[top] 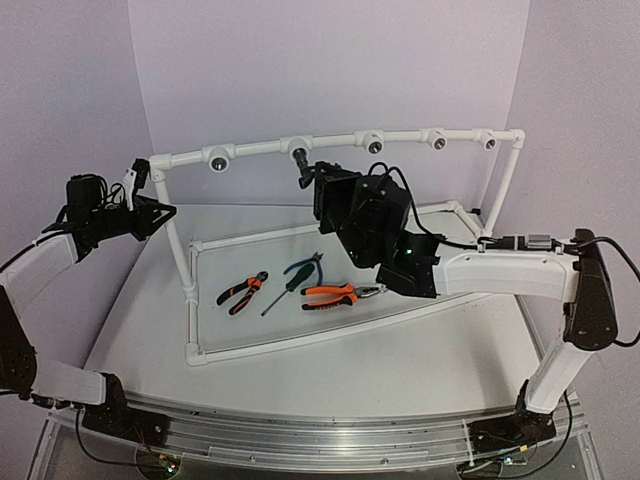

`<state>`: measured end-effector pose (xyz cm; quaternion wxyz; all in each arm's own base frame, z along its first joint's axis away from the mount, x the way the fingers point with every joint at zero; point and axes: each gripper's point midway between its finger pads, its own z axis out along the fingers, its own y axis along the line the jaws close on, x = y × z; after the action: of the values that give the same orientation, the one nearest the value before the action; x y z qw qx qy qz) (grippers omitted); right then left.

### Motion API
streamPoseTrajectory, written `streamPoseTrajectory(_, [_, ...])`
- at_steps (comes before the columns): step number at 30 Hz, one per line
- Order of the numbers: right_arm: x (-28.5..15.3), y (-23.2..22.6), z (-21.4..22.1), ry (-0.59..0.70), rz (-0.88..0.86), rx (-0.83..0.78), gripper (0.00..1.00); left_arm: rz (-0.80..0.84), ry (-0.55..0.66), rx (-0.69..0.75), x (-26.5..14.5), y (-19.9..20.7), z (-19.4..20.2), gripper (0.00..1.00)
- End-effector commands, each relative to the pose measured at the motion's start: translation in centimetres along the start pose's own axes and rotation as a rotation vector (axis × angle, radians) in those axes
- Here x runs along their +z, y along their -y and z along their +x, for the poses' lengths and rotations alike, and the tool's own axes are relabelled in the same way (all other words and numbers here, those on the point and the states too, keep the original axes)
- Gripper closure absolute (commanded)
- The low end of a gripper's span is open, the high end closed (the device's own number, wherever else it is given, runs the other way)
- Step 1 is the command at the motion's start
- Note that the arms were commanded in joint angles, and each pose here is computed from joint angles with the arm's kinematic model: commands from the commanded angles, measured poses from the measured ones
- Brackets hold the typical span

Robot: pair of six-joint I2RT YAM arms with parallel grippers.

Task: Install the water faucets

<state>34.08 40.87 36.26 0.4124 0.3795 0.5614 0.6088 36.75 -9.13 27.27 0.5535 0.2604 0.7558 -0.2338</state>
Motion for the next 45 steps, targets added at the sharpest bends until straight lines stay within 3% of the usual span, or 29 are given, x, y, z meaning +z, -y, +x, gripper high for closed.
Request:
streamPoseTrajectory(1, [-1.9,8.4,1.5,-0.072,0.254,-0.036,0.82,-0.058,-0.31,-0.468,-0.2,0.5,9.5,1.0])
streamPoseTrajectory(5, [-2.4,6.8,1.4,-0.105,0.218,-0.074,0.54,-0.059,-0.297,-0.447,0.0,0.1,8.9,1.0])
streamPoseTrajectory(8, [-3.1,4.9,1.5,-0.158,0.169,-0.107,0.4,-0.059,-0.287,-0.435,0.1,0.0,8.4,1.0])
streamPoseTrajectory(11, [-3.9,2.7,2.0,-0.227,0.111,-0.166,0.33,-0.06,-0.286,-0.431,0.1,0.0,8.5,1.0])
streamPoseTrajectory(15, [-6.3,1.5,1.8,-0.312,0.086,-0.341,0.32,-0.055,-0.276,-0.421,0.1,0.0,8.2,1.0])
streamPoseTrajectory(18, [-8.7,2.9,-0.2,-0.365,0.195,-0.647,0.31,-0.058,-0.268,-0.408,0.2,0.1,8.0,1.0])
streamPoseTrajectory(23, [-11.9,2.4,-4.2,-0.436,0.396,-1.362,0.29,-0.061,-0.257,-0.371,0.3,0.2,7.8,1.0])
streamPoseTrajectory(28, [-12.0,-1.8,-4.4,-0.433,0.301,-1.98,0.05,-0.074,-0.243,-0.334,0.3,0.0,7.4,1.0])
streamPoseTrajectory(34, [-8.3,-4.2,-2.2,-0.381,0.276,-2.673,0.02,-0.086,-0.226,-0.3,0.2,-0.2,6.9,1.0])
streamPoseTrajectory(39, [-5.0,-5.6,1.5,-0.132,0.163,-3.008,0.02,-0.09,-0.218,-0.287,0.2,-0.3,6.6,1.0])
streamPoseTrajectory(45, [-2.2,-5.0,2.6,-0.105,0.191,-3.119,0.08,-0.089,-0.212,-0.276,0.3,-0.4,6.4,1.0])
